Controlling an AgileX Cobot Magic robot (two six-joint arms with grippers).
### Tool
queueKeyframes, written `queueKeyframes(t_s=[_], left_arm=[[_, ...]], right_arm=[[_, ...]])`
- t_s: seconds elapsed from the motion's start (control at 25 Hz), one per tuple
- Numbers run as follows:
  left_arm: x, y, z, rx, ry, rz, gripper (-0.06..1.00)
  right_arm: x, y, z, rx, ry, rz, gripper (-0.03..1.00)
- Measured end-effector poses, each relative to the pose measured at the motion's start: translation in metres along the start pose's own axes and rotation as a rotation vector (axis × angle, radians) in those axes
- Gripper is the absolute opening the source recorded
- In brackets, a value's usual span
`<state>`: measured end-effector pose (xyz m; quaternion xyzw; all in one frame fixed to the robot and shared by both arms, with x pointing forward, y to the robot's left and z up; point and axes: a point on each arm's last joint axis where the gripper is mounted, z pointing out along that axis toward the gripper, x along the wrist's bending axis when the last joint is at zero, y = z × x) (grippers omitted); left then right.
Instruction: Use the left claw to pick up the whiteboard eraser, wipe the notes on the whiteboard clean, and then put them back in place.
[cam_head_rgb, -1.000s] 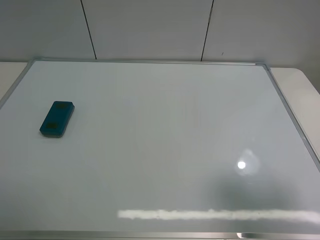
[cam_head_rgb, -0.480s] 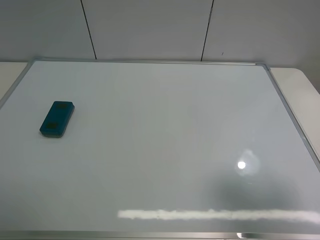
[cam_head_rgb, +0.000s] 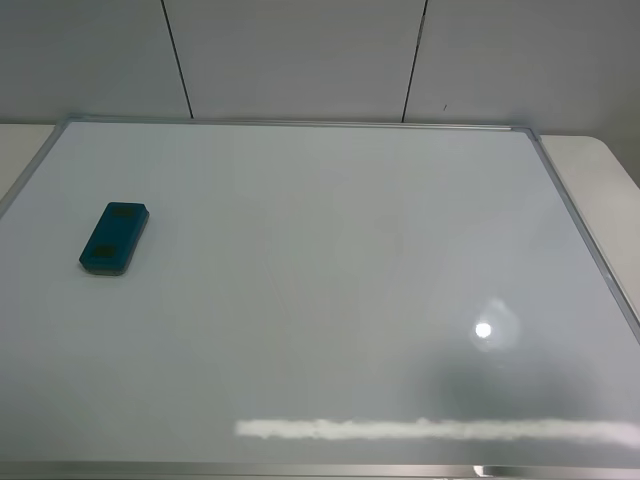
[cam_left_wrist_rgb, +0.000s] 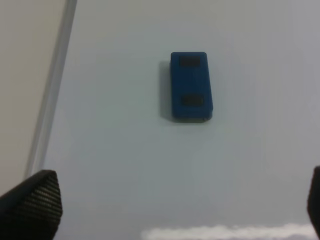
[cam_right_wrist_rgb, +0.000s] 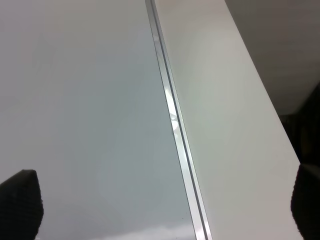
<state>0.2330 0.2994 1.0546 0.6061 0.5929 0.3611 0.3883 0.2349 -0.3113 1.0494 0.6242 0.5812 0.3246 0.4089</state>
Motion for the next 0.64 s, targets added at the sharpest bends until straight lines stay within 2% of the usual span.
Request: queueKeyframes(t_s=[0.64], left_arm=[[0.0, 0.0, 0.0, 0.0, 0.0, 0.0, 0.99]], right_arm=[[0.0, 0.0, 0.0, 0.0, 0.0, 0.0, 0.99]])
